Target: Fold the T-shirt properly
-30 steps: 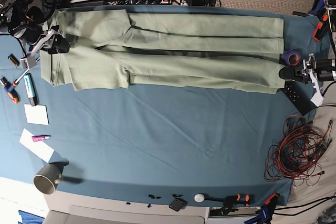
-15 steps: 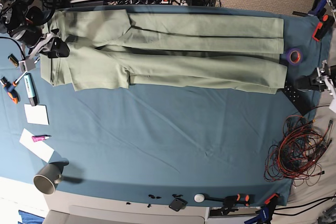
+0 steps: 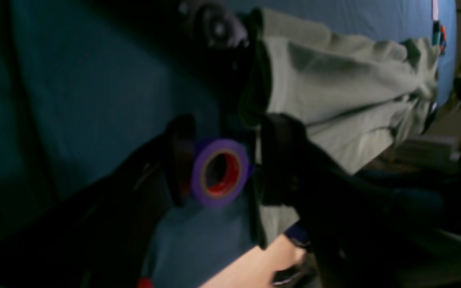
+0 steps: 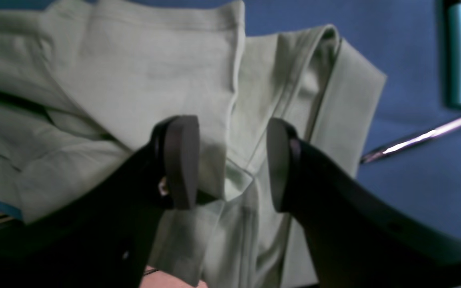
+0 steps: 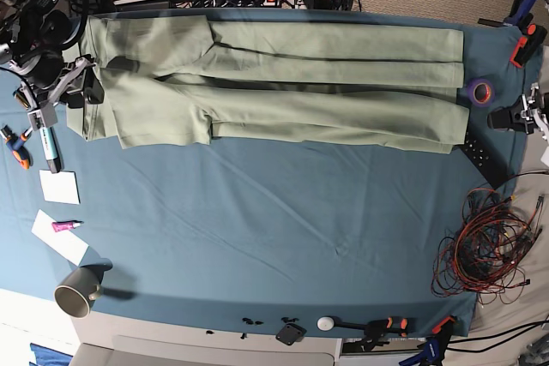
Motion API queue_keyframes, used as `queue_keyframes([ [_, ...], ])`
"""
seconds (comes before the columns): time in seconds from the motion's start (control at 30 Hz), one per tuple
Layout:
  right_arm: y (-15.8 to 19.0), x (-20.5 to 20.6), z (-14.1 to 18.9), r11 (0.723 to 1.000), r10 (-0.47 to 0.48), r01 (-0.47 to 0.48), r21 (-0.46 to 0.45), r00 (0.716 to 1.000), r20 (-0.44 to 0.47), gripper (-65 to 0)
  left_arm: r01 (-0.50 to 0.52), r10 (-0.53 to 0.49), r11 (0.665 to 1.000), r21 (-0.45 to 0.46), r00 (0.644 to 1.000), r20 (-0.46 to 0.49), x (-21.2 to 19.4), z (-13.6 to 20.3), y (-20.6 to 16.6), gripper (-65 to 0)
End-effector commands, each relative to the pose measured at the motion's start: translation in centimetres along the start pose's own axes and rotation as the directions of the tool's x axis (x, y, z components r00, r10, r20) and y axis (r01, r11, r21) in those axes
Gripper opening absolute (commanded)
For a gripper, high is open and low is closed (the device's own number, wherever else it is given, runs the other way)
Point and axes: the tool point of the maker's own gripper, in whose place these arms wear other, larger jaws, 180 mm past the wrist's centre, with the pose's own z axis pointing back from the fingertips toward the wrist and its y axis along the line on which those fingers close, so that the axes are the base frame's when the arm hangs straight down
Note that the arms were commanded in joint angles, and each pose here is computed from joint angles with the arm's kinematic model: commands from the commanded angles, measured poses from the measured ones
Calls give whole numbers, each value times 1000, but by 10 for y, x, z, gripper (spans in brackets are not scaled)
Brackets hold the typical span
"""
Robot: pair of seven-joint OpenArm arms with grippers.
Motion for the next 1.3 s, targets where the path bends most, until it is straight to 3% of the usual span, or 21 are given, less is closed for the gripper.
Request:
queue_keyframes([
  [0.0, -4, 20, 10, 998, 53, -52, -28, 997, 52, -374, 50, -50, 999, 20, 998, 36, 21, 19, -5, -366],
  [0.13, -2, 23, 12, 997, 67, -65, -36, 996, 60, -374, 144, -144, 988, 52, 990, -8, 19, 28, -16, -366],
  [0.27, 2, 21, 9, 999, 49, -48, -25, 997, 66, -374, 268, -265, 963, 24, 961, -78, -3, 19, -42, -377],
  [0.3, 4, 20, 7, 999, 42, -40, -20, 997, 70, -374, 296, -293, 955, 10, 951, -96, -10, 15, -50, -409],
  [0.43, 10, 19, 4, 1000, 19, -18, -6, 996, 87, -374, 436, -442, 897, -75, 888, -128, -37, 0, -86, -649],
  [0.5, 12, 18, 3, 1000, 9, -9, 0, 996, 92, -374, 477, -489, 872, -112, 864, -122, -46, -6, -100, -650],
  [0.67, 14, 18, 2, 1000, 4, -4, 3, 995, 96, -374, 450, -466, 882, -138, 878, -110, -59, -16, -105, -650],
  [0.77, 14, 18, 2, 1000, 4, -5, 3, 995, 97, -374, 417, -418, 908, -39, 902, -109, -57, -22, -86, -650],
  [0.93, 14, 18, 2, 1000, 4, -4, 3, 995, 98, -374, 435, -427, 900, 37, 894, -133, -56, -22, -71, -650],
  [1.0, 14, 19, 2, 1000, 4, -5, 3, 995, 98, -374, 401, -386, 912, 86, 910, -150, -56, -21, -62, -650],
  [1.27, 14, 19, 2, 1000, 4, -4, 3, 995, 102, -374, 367, -334, 897, 246, 928, -166, -49, -16, -35, -650],
])
